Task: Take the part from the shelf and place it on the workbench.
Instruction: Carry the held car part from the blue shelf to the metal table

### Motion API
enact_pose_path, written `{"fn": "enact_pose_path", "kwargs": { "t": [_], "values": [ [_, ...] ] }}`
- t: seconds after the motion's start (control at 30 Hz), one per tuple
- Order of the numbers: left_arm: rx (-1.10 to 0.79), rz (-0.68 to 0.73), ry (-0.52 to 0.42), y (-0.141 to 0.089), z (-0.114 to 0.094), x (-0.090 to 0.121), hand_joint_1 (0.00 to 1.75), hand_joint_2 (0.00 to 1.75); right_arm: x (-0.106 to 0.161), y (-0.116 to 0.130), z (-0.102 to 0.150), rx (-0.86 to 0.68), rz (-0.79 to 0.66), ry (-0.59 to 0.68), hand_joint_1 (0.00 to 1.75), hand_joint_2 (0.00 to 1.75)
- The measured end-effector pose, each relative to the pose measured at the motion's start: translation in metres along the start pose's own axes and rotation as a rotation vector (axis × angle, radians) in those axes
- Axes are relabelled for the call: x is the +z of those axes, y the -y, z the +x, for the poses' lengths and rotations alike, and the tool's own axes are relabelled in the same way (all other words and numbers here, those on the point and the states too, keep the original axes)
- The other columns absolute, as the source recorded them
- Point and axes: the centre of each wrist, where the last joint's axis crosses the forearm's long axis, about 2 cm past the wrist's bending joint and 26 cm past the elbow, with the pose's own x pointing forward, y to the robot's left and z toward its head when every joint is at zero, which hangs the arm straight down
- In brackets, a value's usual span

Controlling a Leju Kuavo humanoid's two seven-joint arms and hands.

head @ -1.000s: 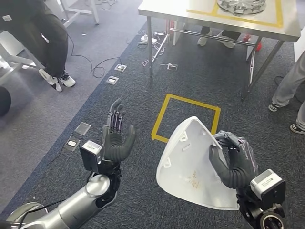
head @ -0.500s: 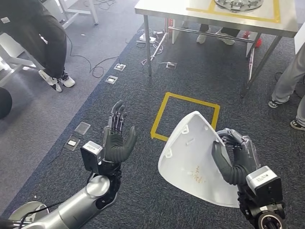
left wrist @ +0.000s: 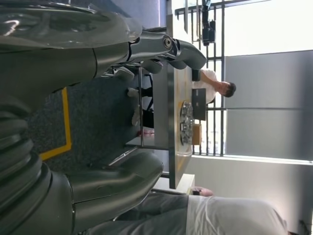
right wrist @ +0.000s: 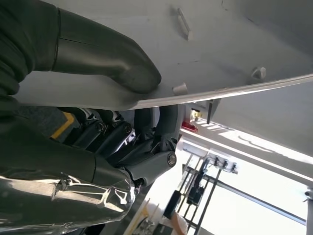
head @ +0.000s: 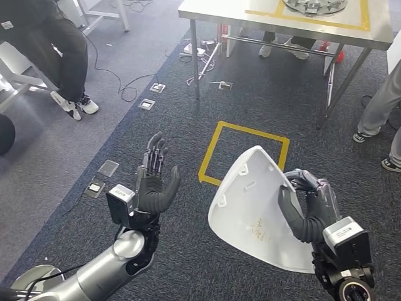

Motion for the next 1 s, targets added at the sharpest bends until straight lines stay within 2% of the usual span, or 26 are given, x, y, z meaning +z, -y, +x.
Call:
{"fn": "enact_pose_path", "kwargs": {
  "t": [1.0],
  "values": [
    [0.022, -0.016, -0.005, 0.0049, 0.0003, 0.0023, 0.00, 1.75, 0.0078, -0.0040, 0.0002, -0.030, -0.016, -0.027, 1.75, 1.75]
  ]
}}
